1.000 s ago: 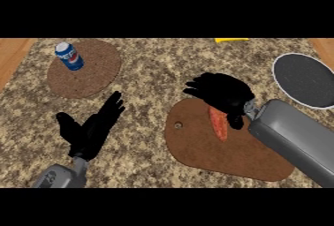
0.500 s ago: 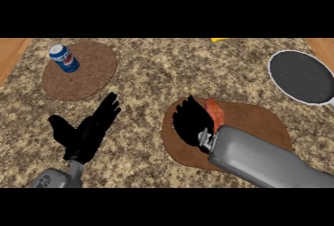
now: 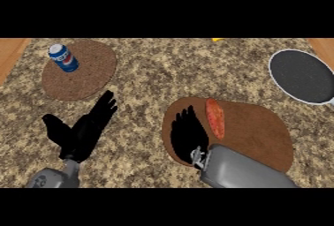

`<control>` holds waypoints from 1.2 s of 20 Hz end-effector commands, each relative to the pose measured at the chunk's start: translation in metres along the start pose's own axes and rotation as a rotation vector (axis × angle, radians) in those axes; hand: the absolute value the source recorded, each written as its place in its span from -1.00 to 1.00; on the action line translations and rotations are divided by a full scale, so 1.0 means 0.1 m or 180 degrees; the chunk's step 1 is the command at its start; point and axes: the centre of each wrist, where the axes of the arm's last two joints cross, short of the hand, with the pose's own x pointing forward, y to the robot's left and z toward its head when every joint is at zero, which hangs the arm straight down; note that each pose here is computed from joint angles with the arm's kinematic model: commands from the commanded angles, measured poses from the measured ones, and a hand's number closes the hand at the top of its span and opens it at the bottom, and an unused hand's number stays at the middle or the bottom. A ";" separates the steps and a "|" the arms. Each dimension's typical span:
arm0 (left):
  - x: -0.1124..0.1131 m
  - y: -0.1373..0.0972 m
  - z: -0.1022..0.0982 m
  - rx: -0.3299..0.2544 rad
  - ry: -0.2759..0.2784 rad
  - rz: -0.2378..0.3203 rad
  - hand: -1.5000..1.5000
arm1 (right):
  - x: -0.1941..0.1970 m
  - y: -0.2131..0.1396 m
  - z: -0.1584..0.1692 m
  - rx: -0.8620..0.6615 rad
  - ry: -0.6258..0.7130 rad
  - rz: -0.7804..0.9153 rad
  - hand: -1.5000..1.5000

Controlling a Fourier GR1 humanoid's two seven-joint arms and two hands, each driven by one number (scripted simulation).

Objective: Pick the sweet potato from the cutting board and place it in the pan

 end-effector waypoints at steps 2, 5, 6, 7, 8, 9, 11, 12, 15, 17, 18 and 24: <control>-0.09 -0.05 -0.02 -0.0004 0.0050 0.0016 0.00 | 0.13 0.06 0.14 0.0026 0.0186 0.0196 -1.00; -0.15 -0.06 0.03 -0.0074 0.0040 0.0027 0.00 | -0.02 0.14 -0.09 -0.0055 0.0425 0.0448 -1.00; -0.03 -0.01 0.03 -0.0044 -0.0006 -0.0020 0.00 | -0.18 0.16 -0.03 -0.0145 0.0434 0.0463 -1.00; 0.11 -0.08 -0.03 -0.0017 0.0022 0.0009 0.00 | -0.16 0.16 -0.20 -0.0099 0.0479 0.0421 -1.00; -0.17 -0.07 0.06 -0.0083 0.0035 0.0042 0.00 | -0.25 0.27 -0.12 -0.0093 0.0413 0.0388 -1.00; -0.04 -0.20 -0.02 -0.0035 0.0067 0.0047 0.00 | -0.11 0.24 -0.12 -0.0103 0.0383 0.0402 -1.00; -0.18 -0.04 0.17 0.0029 -0.0019 0.0002 0.00 | -0.31 0.33 -0.11 -0.0097 0.0396 0.0383 -1.00; -0.03 -0.10 0.11 -0.0019 0.0010 -0.0002 0.00 | -0.32 0.29 -0.21 0.0001 0.0347 0.0350 -1.00; 0.04 -0.05 0.06 -0.0016 -0.0032 0.0021 0.00 | -0.33 0.32 -0.31 -0.0044 0.0377 0.0381 -1.00; 0.11 -0.15 -0.04 -0.0086 0.0030 0.0041 0.00 | -0.39 0.22 -0.34 -0.0121 0.0437 0.0338 -1.00; -0.18 -0.11 -0.08 0.0007 0.0100 0.0036 0.00 | -0.33 0.38 -0.26 -0.0102 0.0419 0.0468 -1.00; -0.14 -0.12 -0.11 -0.0015 0.0003 0.0011 0.00 | -0.49 0.44 -0.44 -0.0292 0.0221 0.0607 1.00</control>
